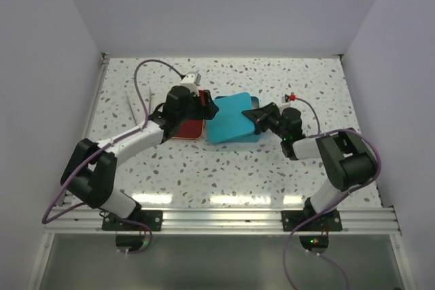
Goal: Pack the chocolate
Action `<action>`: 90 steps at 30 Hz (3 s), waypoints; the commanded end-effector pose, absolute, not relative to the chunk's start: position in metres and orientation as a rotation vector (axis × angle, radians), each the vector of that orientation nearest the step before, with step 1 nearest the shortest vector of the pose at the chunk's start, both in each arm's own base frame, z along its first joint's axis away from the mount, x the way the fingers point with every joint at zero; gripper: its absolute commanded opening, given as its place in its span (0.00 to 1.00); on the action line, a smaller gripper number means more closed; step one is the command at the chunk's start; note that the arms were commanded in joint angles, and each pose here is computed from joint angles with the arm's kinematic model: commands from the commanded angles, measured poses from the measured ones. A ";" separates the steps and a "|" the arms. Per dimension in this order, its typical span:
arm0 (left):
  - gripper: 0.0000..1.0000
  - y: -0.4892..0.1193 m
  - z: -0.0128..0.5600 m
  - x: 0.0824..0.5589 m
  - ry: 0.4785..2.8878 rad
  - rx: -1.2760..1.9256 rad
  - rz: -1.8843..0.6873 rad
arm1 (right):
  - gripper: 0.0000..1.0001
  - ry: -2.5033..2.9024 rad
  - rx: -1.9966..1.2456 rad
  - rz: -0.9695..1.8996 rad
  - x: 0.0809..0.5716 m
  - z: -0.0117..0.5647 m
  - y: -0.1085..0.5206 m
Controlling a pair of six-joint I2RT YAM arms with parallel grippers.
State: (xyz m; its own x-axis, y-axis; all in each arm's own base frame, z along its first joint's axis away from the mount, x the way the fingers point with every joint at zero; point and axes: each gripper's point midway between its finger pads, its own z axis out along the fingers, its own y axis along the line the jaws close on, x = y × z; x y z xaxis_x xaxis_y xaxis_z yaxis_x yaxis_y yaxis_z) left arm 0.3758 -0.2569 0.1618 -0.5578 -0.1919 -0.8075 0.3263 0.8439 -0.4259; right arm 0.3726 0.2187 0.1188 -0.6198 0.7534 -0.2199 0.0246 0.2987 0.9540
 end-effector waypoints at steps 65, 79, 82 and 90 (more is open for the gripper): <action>0.72 -0.302 0.114 0.378 2.139 0.165 -0.745 | 0.00 1.628 0.846 1.384 0.392 0.130 0.168; 0.72 -0.312 0.103 0.378 2.160 0.205 -0.704 | 0.00 1.687 0.870 1.337 0.387 0.110 0.158; 0.72 -0.313 0.098 0.381 2.178 0.227 -0.656 | 0.00 1.680 0.875 1.348 0.386 0.108 0.158; 0.72 -0.309 0.085 0.385 2.213 0.238 -0.539 | 0.06 1.674 0.873 1.342 0.387 0.112 0.155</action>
State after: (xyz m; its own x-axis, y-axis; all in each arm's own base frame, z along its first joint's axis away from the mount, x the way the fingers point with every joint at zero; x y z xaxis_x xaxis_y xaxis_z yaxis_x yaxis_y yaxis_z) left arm 0.3737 -0.3129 0.0801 -0.6708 -0.0354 -0.7408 0.3561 0.8608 -0.3636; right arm 0.3864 0.1598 0.1044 -0.4514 0.8814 -0.1392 0.0658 0.1885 0.9799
